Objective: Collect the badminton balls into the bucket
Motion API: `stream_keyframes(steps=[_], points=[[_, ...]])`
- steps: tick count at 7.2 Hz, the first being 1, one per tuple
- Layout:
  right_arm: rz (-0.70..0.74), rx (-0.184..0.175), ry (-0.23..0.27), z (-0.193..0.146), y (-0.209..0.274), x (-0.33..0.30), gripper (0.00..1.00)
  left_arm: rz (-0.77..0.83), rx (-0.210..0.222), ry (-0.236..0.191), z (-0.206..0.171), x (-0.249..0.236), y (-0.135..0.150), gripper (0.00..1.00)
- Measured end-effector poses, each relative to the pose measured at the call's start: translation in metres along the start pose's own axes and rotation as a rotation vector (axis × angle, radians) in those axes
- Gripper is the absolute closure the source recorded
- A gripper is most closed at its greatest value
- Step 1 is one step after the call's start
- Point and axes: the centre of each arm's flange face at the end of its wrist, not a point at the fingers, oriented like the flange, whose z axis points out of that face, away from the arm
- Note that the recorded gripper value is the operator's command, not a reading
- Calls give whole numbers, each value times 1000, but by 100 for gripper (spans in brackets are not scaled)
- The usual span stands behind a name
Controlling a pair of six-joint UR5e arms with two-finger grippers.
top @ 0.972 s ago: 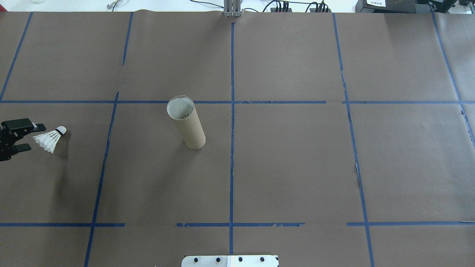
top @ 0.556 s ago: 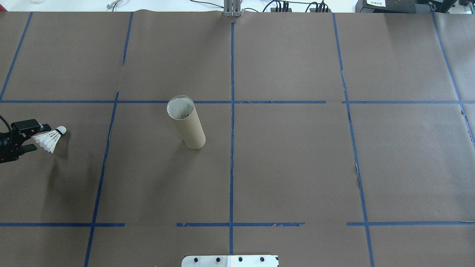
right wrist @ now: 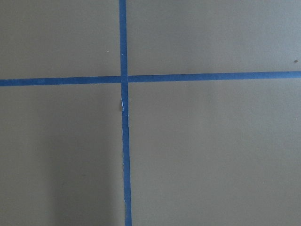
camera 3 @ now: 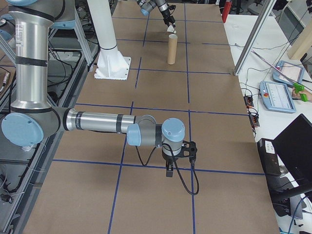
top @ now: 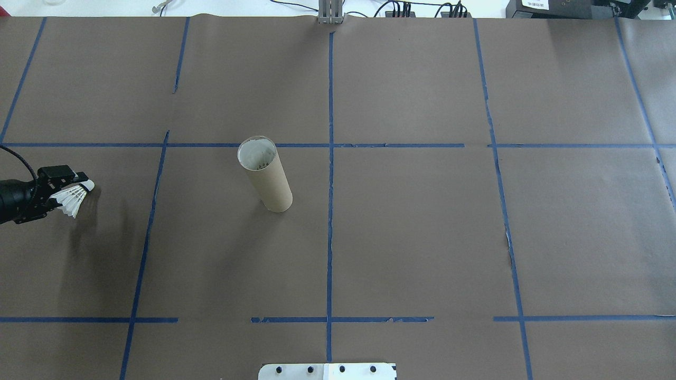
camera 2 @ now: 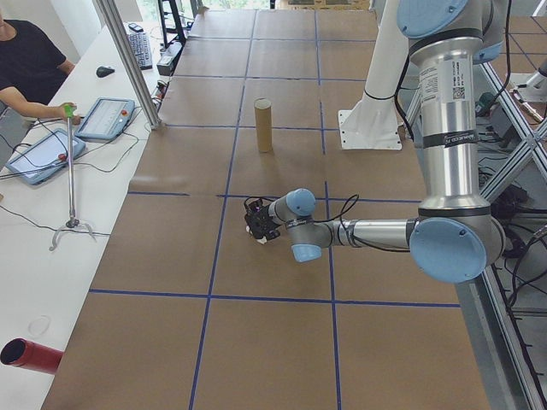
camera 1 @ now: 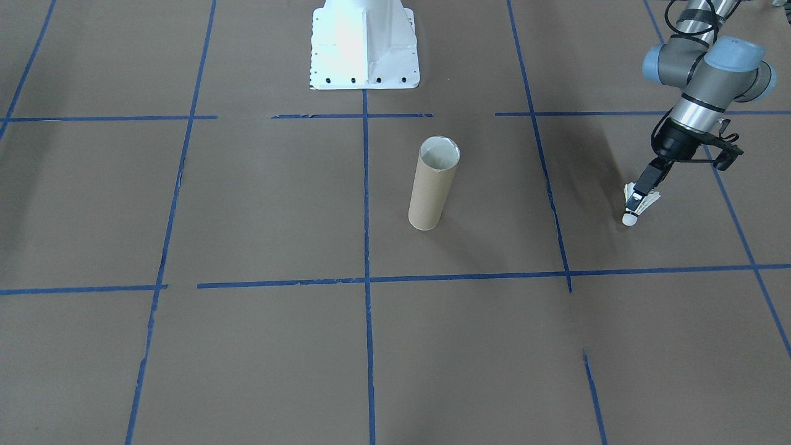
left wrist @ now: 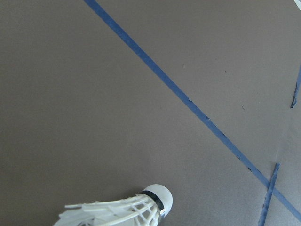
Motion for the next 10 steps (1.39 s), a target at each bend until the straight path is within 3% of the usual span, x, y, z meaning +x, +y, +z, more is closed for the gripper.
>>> stream_keyframes(steps=[2, 3, 5, 7, 10], points=[[0, 0, 0, 0, 0, 0, 0, 9, -5, 2, 0, 2, 1, 100], [0, 0, 0, 0, 0, 0, 0, 14, -28, 11, -4, 8, 4, 100], [0, 0, 0, 0, 0, 0, 0, 6, -165, 27, -35, 34, -2, 100], [-1, 1, 0, 0, 0, 0, 0, 29, -255, 32, -81, 78, -28, 100], [0, 1, 0, 0, 0, 0, 0, 229, -232, 16, -164, 204, -6, 100]])
